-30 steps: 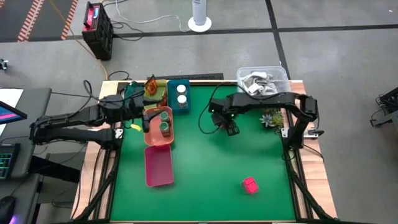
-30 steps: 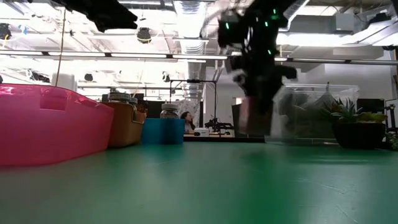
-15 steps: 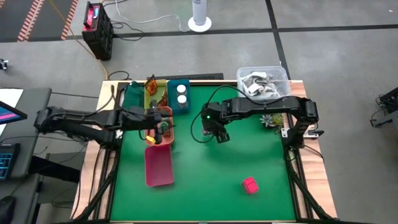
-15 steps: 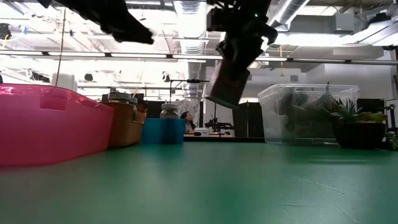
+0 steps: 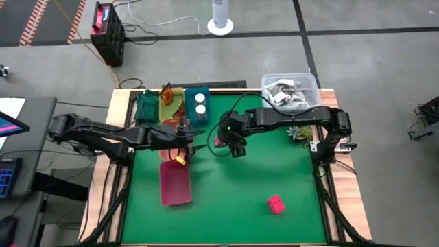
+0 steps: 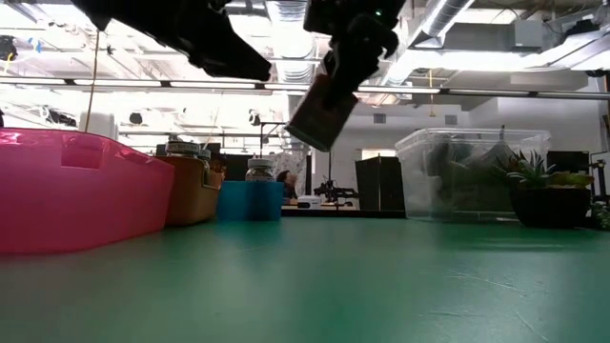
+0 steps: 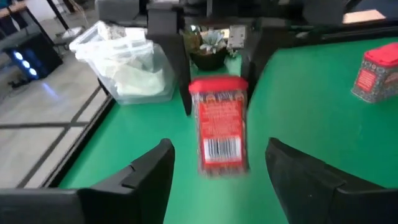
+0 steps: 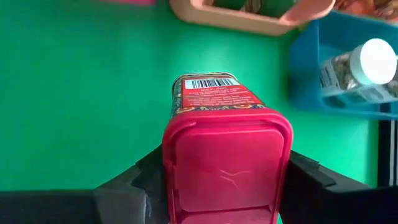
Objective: Sort spices by type
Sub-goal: Put the top red seasoning can into the pink bin
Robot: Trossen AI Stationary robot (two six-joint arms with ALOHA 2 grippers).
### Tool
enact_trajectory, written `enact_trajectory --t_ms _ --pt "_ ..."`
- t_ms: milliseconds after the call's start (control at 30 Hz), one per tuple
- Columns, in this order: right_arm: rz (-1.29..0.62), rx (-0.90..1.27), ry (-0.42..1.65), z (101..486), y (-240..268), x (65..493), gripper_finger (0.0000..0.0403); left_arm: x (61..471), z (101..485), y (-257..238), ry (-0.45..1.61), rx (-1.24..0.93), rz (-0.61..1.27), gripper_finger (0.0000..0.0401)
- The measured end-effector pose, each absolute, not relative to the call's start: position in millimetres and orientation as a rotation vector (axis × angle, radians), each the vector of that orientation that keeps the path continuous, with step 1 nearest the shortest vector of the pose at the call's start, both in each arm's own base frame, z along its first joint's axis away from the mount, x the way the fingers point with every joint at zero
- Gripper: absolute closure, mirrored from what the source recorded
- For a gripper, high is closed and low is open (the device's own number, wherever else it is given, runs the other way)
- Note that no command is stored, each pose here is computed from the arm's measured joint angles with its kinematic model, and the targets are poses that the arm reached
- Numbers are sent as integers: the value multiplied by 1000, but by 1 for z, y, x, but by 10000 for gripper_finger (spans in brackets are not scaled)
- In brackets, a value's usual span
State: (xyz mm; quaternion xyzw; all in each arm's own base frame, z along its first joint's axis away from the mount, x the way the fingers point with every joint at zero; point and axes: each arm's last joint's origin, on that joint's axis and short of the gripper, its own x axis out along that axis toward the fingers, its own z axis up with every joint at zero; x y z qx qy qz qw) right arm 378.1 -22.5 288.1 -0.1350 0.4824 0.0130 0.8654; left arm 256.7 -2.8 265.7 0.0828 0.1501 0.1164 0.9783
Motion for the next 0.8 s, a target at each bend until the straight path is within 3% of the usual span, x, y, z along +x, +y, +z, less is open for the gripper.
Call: enact_trajectory --t_ms 300,800 --pt "-20 -226 915 293 -22 386 164 271 253 -3 308 198 235 117" --pt "1 -251 835 296 -8 394 164 272 252 -1 310 168 275 114"
